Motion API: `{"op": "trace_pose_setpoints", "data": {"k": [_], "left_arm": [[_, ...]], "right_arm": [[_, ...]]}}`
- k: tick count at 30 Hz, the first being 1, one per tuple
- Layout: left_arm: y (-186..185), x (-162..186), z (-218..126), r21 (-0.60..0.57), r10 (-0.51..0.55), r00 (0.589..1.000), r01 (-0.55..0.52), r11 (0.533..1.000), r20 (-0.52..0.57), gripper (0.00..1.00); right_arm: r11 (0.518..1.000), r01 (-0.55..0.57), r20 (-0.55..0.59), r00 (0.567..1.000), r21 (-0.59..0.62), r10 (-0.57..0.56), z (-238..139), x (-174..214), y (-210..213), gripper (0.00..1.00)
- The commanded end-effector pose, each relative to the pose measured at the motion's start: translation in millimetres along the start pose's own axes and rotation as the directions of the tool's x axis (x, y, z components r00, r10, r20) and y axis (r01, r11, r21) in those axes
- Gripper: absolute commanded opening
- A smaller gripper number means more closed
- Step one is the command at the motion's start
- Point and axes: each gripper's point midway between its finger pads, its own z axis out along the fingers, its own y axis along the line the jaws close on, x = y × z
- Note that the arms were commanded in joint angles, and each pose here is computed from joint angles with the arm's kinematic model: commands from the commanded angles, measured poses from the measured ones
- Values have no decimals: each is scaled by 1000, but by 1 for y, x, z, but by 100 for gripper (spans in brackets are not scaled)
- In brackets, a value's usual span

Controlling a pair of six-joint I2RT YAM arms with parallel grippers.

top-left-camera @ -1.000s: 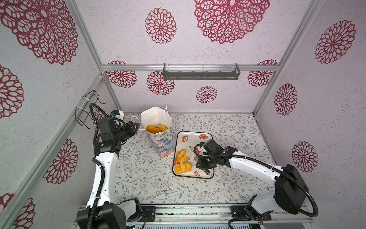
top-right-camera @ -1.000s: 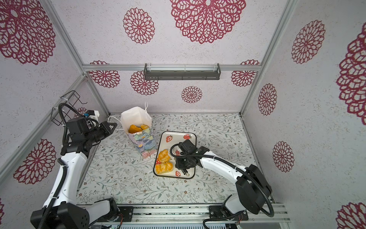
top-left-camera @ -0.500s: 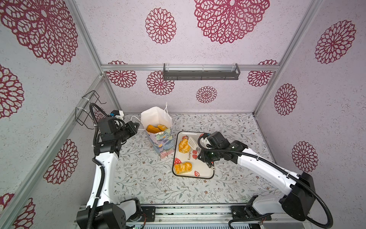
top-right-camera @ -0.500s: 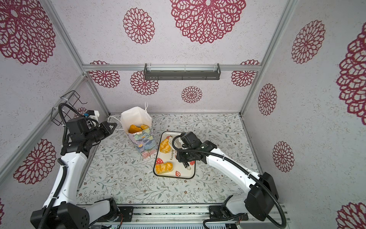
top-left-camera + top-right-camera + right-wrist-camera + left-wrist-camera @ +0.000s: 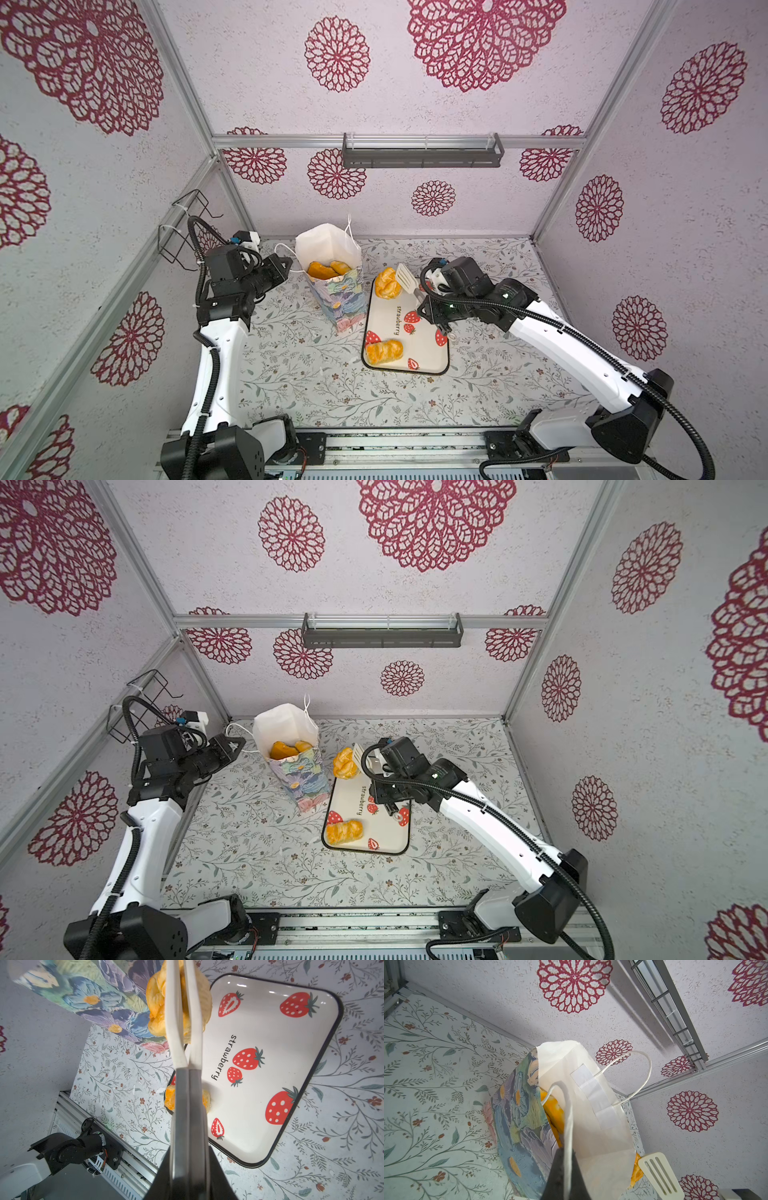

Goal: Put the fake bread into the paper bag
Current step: 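Lift the knotted bun with the right tongs and carry it to the bag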

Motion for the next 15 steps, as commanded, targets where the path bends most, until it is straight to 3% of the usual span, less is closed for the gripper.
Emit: {"op": "trace_pose_setpoints", "data": {"k": [1,15], "left_arm": [[1,-3,-2,-6,4,1000,-4,1000,12,0],[-1,-3,-2,2,9,1000,-9,1000,10,0]], "right_arm": [[999,51,119,992,-16,-48,-38,-27,11,9],[992,110,209,973,-54,-96,-71,-67,39,9]]}}
